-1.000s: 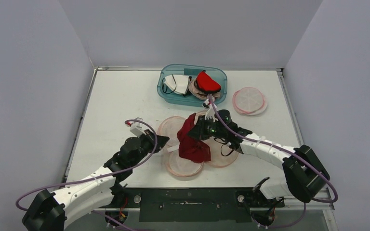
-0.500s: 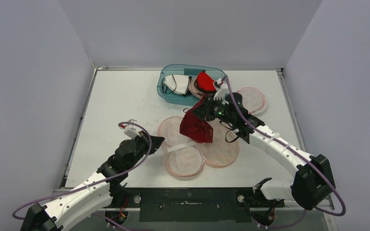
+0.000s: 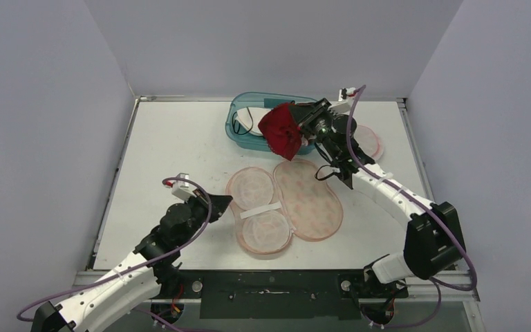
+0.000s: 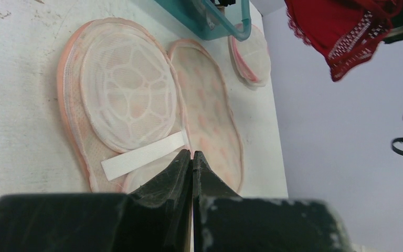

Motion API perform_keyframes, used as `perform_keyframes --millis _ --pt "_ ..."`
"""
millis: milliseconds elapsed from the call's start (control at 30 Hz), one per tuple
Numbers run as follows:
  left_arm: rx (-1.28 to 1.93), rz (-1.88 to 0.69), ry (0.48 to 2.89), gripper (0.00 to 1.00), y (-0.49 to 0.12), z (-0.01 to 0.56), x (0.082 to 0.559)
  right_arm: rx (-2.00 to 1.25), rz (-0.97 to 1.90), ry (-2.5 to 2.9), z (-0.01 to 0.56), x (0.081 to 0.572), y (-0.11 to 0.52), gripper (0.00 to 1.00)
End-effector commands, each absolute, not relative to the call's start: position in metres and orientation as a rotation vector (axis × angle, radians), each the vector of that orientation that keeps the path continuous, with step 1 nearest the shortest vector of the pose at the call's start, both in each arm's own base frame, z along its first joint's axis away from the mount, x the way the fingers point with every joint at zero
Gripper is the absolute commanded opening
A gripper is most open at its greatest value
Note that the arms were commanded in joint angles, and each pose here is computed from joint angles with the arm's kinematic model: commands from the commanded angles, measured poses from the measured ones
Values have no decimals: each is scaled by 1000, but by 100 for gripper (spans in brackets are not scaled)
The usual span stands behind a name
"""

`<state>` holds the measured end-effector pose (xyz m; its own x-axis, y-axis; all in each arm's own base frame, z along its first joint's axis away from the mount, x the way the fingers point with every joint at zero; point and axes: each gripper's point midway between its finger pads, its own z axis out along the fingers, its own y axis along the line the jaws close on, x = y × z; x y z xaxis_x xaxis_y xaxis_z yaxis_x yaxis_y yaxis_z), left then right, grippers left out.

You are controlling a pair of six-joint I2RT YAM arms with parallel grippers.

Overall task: Unzip the laundry bag and remove the bra
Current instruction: Pick up the bra from the laundry bag, then place the bra in the bin.

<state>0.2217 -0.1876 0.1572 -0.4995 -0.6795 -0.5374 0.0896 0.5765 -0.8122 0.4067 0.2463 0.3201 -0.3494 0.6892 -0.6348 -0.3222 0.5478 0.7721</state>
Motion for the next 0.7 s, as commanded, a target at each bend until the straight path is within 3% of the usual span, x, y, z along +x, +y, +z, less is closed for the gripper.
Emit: perform_keyframes --millis 0,667 --pt "-523 -1050 1811 0 -183 171 225 533 1128 1321 373 449 225 5" --pt "-711 -1011 1787 0 -161 145 224 854 1019 1070 348 542 214 5"
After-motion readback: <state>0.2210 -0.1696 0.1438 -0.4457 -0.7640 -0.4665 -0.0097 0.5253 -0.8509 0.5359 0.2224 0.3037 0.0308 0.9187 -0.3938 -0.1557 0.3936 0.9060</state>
